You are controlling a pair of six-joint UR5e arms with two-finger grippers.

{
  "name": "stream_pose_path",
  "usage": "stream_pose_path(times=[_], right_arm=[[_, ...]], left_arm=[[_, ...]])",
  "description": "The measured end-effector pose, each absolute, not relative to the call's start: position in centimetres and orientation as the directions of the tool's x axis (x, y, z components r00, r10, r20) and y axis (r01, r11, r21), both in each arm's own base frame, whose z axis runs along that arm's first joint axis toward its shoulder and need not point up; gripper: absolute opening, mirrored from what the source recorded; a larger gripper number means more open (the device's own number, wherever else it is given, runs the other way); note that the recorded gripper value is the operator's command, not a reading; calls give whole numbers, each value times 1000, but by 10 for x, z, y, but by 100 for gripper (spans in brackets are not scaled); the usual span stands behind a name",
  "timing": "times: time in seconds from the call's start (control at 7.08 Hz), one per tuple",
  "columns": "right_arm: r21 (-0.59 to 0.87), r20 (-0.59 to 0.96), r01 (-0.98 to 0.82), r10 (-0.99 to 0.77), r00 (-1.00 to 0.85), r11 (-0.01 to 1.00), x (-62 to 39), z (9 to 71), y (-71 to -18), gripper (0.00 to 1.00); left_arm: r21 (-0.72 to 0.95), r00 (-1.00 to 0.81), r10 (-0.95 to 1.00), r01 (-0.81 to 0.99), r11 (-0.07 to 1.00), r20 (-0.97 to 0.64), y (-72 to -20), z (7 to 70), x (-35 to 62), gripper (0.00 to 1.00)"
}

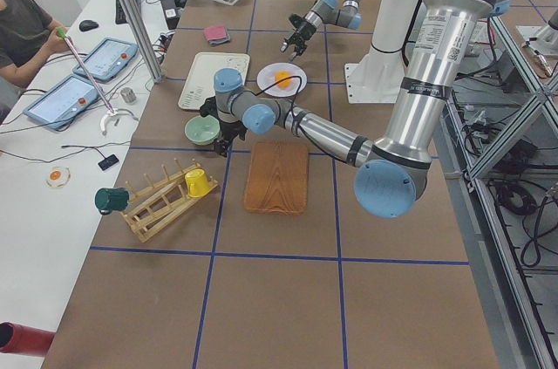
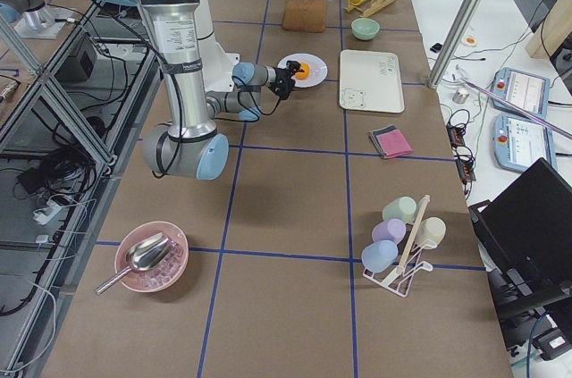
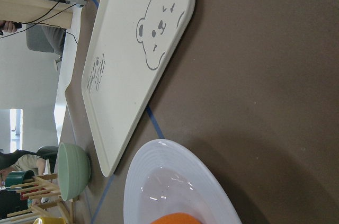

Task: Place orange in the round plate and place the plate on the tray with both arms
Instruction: 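Lower the right gripper to the plate rim nearest the robot and grip it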

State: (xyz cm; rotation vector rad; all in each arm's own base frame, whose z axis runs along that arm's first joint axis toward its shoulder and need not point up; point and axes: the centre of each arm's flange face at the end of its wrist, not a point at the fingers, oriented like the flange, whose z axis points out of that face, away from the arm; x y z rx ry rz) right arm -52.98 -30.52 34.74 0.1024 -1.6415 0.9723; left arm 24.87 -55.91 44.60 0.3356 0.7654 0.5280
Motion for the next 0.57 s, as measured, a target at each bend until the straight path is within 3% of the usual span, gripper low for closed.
stream_pose_path(times=[0.28,0.57], right_arm=[[-550,835,-554,425,-349,626,-539,349,-309,89],[-561,828,-550,420,-371,619,-546,354,-310,71]], left_arm=[[470,602,563,-326,820,-565,-559,446,248,100],[472,602,564,-325,819,-565,-559,444,248,100]])
